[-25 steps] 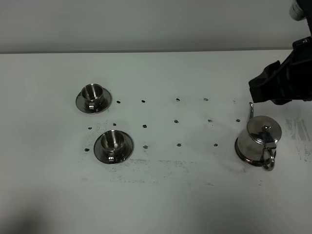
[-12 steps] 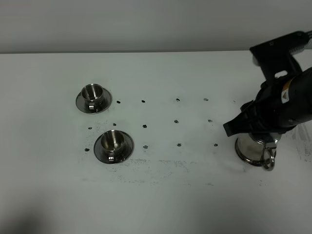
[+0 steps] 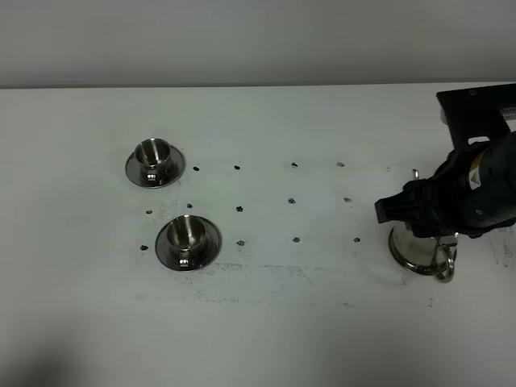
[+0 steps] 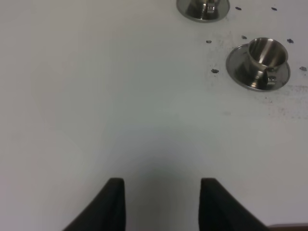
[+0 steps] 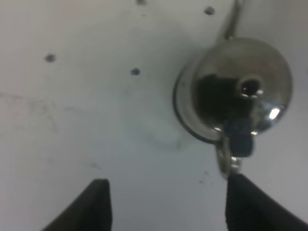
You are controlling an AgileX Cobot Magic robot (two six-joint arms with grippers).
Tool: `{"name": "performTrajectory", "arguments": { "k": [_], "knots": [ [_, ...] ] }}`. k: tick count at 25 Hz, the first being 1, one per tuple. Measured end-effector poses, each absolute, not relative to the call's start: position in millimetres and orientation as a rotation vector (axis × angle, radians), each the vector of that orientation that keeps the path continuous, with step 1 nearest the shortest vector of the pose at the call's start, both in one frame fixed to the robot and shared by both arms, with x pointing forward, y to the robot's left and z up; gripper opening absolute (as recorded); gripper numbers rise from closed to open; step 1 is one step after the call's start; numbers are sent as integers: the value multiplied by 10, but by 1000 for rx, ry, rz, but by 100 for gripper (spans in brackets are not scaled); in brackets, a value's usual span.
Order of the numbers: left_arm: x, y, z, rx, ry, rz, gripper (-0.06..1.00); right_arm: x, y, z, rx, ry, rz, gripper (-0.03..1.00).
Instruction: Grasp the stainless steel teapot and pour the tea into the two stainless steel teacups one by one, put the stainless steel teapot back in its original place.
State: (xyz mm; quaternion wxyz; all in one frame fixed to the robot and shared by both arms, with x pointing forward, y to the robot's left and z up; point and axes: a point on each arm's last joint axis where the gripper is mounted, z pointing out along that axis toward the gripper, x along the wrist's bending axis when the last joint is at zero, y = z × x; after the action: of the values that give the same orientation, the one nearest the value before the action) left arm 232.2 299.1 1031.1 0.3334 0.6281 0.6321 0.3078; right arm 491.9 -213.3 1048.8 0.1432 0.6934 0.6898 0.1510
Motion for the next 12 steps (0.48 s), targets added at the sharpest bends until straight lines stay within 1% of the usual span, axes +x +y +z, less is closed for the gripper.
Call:
{"name": "performTrajectory", "arguments": {
  "k": [6,12],
  "knots": [
    [2322,2991,10311,1640,1651,804,37,5048,-2325,10343,2077,1943,338,54],
    [2322,2991,10311,1640,1651,804,37,5172,-2413,10109,2039,2063,220,54]
  ]
}}
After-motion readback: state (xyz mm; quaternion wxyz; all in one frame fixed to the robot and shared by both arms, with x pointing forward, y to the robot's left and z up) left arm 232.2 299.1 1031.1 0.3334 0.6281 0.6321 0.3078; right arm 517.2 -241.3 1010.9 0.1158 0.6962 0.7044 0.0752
